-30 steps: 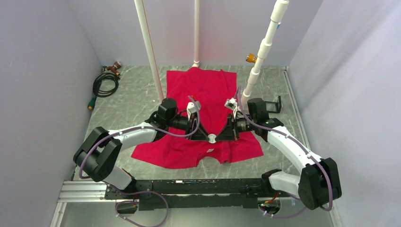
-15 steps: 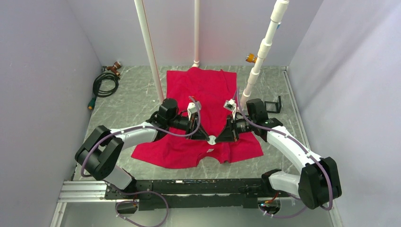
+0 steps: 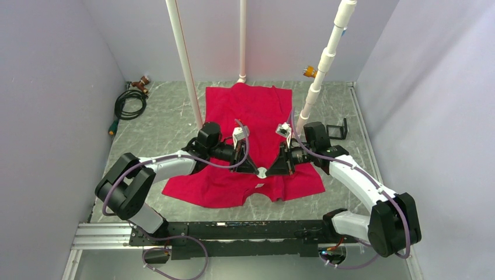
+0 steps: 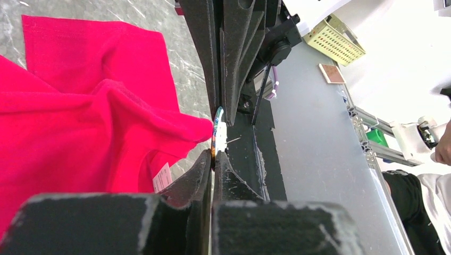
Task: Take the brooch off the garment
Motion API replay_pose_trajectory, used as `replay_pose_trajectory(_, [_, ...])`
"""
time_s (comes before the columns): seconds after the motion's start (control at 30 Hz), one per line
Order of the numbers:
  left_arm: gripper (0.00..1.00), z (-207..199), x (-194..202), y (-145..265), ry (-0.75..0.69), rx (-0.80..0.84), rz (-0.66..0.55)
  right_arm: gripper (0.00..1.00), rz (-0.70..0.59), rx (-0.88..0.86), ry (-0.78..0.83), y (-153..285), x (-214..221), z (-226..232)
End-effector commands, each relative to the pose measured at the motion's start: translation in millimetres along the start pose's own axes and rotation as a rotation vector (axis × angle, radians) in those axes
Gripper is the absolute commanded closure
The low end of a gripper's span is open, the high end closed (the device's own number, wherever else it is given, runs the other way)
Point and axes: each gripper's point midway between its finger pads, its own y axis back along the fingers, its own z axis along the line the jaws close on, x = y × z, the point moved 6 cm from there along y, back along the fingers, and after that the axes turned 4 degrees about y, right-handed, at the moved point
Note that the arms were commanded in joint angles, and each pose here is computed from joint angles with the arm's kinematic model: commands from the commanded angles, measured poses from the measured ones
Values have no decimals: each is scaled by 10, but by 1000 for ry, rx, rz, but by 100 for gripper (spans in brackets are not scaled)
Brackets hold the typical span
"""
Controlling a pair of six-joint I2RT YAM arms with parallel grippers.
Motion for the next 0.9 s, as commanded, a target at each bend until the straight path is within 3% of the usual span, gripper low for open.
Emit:
replay_pose_trajectory(0.0, [100,-84,-152,-34,-61,56,-17,100,-23,9,76,1,-147,-1])
replay_pose_trajectory(0.13, [100,-38,-157,-20,-5,71,-53,52,-24,32,107,4,-180,-48])
replay_pose_trajectory(0.23, [100,40,-180,23,80,72,-100,37,-29,48,128,23,-211,-83])
replay_pose_trajectory(0.4, [100,140,-266,80,139,78,-174,35,-41,48,139,33,-215,-84])
replay_pose_trajectory(0.87, [100,143,-269,104,146,33,-207,42,-94,151,83,18,-380,-186])
